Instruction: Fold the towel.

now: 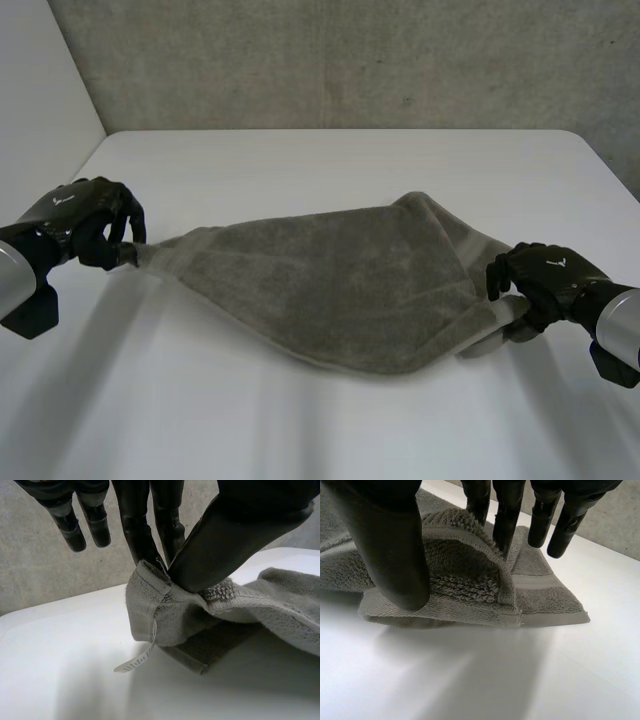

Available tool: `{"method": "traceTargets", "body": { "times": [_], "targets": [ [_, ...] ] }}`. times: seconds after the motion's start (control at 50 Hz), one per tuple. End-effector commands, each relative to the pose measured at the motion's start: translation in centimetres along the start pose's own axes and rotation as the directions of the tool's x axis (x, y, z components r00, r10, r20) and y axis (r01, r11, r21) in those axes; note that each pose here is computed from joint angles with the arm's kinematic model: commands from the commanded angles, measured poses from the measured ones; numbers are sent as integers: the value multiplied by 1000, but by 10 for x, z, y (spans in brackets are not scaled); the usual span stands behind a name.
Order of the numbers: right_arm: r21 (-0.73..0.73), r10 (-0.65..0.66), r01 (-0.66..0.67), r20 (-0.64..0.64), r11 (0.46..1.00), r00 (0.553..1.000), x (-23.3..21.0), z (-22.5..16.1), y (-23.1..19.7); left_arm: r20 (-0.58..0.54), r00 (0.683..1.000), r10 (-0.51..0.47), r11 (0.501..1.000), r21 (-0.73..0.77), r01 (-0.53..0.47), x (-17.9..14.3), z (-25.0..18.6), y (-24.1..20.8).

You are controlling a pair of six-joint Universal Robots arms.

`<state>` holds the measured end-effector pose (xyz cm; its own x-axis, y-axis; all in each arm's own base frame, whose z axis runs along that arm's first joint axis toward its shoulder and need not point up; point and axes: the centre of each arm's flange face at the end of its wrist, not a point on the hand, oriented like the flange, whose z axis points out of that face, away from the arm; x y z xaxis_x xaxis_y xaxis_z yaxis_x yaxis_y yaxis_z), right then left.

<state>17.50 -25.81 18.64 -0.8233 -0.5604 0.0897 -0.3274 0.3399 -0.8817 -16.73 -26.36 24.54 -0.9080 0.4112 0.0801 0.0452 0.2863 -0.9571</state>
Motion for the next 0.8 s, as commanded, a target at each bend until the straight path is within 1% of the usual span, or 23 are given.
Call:
{"method": "traceTargets", "body": {
  "times": [0.02,0.2,0.28,0.4,0.5,0.54,0.6,0.64,0.66,0.68,0.7,0.72,0.76,0.78,0.8],
  "targets": [
    [3,12,-12,0,1000,1000,1,0,0,0,1000,3,1000,6,-3,0,0,-1],
    [2,15,-15,-9,1000,1000,2,-1,-1,0,1000,3,1000,6,-3,0,0,-1],
    [27,3,-2,-20,1000,1000,2,-7,-8,0,1000,3,1000,6,-3,0,0,-1],
    [42,19,-19,-1,999,1000,0,-8,-10,0,1000,2,1000,0,-2,1,-1,0],
    [69,-5,5,-2,998,1000,3,-8,-19,1,1000,-1,1000,-7,1,1,-1,1],
    [114,-33,35,-17,993,999,8,-8,-34,5,1000,6,1000,-1,-6,-2,1,0],
    [141,-52,54,-23,988,998,10,-8,-43,9,1000,10,1000,9,-10,-4,3,-3],
    [191,-80,87,-40,978,996,19,0,-62,18,1000,21,999,32,-21,-10,11,-9],
    [192,-84,92,-52,977,995,26,10,-66,18,1000,21,999,32,-21,-10,11,-10],
    [192,-84,93,-52,977,995,26,10,-66,19,1000,25,999,39,-25,-15,22,-10],
    [205,-95,103,-51,973,994,31,21,-73,15,999,28,999,45,-29,-19,36,-9],
    [205,-95,104,-51,973,994,31,21,-73,15,999,28,999,45,-29,-19,36,-9],
    [271,-149,156,-50,950,988,29,43,-102,5,999,52,993,104,-52,-24,64,-22],
    [271,-149,157,-50,950,988,29,43,-102,5,999,52,993,104,-52,-24,65,-22],
    [308,-168,184,-79,933,983,31,49,-119,-2,998,63,988,144,-62,-22,79,-34]
  ]
}}
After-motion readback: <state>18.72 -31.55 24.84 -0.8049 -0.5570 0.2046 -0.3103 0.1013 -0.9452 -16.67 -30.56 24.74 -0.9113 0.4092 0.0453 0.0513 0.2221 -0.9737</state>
